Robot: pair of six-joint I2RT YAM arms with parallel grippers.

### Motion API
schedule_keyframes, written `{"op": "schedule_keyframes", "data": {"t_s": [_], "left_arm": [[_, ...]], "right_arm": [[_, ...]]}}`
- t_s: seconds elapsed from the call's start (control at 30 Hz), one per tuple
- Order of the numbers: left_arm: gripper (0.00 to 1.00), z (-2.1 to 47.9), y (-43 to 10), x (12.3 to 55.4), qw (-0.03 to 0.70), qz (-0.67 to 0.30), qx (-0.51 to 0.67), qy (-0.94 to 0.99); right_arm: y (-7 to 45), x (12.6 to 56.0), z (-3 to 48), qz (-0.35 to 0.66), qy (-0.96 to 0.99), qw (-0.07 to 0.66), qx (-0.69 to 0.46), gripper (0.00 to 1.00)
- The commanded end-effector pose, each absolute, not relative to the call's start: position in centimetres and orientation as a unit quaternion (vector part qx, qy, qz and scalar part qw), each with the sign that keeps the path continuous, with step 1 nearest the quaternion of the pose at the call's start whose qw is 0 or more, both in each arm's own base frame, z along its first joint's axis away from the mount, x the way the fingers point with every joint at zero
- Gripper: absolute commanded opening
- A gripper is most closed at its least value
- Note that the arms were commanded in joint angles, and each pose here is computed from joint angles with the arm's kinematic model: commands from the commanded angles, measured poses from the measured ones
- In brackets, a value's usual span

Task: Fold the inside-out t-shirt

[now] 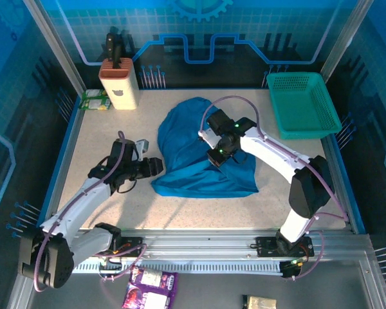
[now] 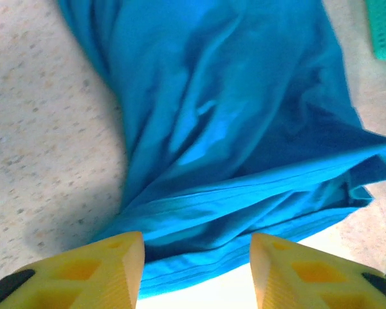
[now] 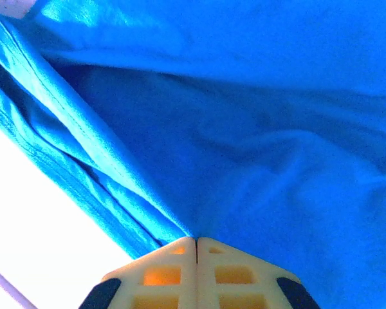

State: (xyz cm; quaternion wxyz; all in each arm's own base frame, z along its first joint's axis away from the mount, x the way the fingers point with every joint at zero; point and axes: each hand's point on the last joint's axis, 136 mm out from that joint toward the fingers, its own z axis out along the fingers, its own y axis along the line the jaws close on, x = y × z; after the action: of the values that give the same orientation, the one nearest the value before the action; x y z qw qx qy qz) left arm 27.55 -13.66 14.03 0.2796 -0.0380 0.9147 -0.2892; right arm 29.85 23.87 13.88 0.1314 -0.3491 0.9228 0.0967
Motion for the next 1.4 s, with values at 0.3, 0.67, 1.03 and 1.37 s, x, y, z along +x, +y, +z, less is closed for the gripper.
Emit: {"op": "schedule_keyframes", "data": {"t_s": [0.3, 0.67, 1.03, 1.37], "left_arm": [[0.65, 22.7, -19.7, 29.6, 0.411, -0.307, 0.195, 0.836], [0.78, 22.5, -25.5, 29.5, 0.469, -0.263, 0.407, 0.739], [0.80, 17.9, -30.0, 31.5, 0.427, -0.255, 0.467, 0.731], [0.48, 15.5, -31.7, 33.1, 0.384, -0.259, 0.490, 0.739]], "right_arm": [[23.4, 30.2, 17.2, 0.201, 0.931, 0.144, -0.267, 0.00], [22.9, 30.5, 17.8, 0.257, 0.934, 0.121, -0.218, 0.00], [23.0, 30.6, 18.6, 0.275, 0.930, 0.131, -0.204, 0.00], [22.6, 31.1, 19.3, 0.279, 0.929, 0.149, -0.194, 0.00]]}}
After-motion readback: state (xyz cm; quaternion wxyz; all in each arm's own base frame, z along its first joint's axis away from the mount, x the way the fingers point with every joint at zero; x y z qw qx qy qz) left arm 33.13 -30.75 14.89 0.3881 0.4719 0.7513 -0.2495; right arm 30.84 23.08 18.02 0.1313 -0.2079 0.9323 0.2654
